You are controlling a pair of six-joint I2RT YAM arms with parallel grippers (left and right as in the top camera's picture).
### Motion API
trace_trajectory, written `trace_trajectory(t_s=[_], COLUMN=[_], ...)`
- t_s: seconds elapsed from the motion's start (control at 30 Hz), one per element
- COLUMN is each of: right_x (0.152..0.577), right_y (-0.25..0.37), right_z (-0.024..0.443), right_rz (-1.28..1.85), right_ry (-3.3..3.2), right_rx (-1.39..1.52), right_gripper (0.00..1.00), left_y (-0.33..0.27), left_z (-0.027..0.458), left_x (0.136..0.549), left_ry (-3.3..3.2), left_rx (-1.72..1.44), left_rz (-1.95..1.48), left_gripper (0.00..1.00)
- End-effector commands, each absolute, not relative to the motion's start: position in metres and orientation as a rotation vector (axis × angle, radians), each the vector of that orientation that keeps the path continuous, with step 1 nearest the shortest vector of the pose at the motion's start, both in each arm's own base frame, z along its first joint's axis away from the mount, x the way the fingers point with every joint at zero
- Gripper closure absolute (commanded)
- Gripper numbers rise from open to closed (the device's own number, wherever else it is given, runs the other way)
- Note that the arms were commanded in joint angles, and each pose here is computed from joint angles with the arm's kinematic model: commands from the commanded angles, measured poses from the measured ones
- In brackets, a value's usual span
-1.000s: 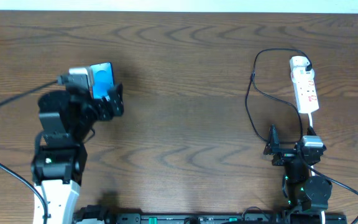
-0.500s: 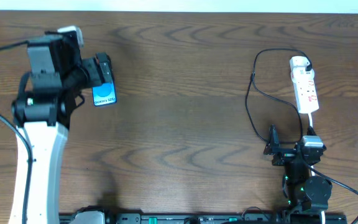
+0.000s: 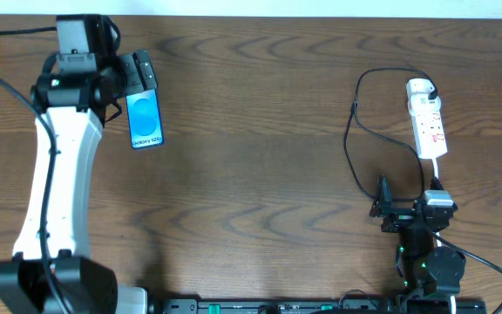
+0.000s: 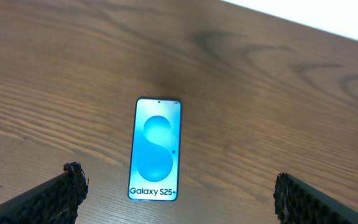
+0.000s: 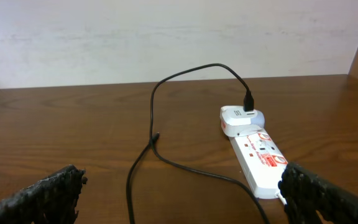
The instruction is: Plug charger to phone and switch on socket
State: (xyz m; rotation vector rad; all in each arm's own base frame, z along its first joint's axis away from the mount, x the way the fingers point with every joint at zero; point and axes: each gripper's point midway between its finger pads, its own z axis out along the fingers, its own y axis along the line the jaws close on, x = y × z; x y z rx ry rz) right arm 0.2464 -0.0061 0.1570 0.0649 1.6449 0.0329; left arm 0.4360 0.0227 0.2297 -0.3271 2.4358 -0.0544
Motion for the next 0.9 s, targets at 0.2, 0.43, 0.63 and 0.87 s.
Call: trace_trajectory(t_s=[0.2,0.43,0.63,0.87], right_x=[0.246,0.246,0.246,0.246], right_y=[-0.007,-0.007,-0.007,-0.007], right_z=[0.156,0.156,0.156,0.156], right_rz=[0.029,0.029,0.029,0.029], right_ry=[1.645,1.645,1.645,1.645], right_rx=[0.073,0.073,0.073,0.073], right_gripper=[0.01,0.01,0.01,0.01], left_y=[0.029,0.03,0.031,0.036], left_z=[0.169,0.118,0.101,0.08], left_x=[0.453,0.46,0.466,0.468], left_ry=[2.573,2.683,2.697,2.724], left_rx=[-0.343,-0.312,-0.314,-0.325], left_rz=[0.0,0.023,0.025,0.072], left_gripper=[0.02,0.02,0.02,0.02])
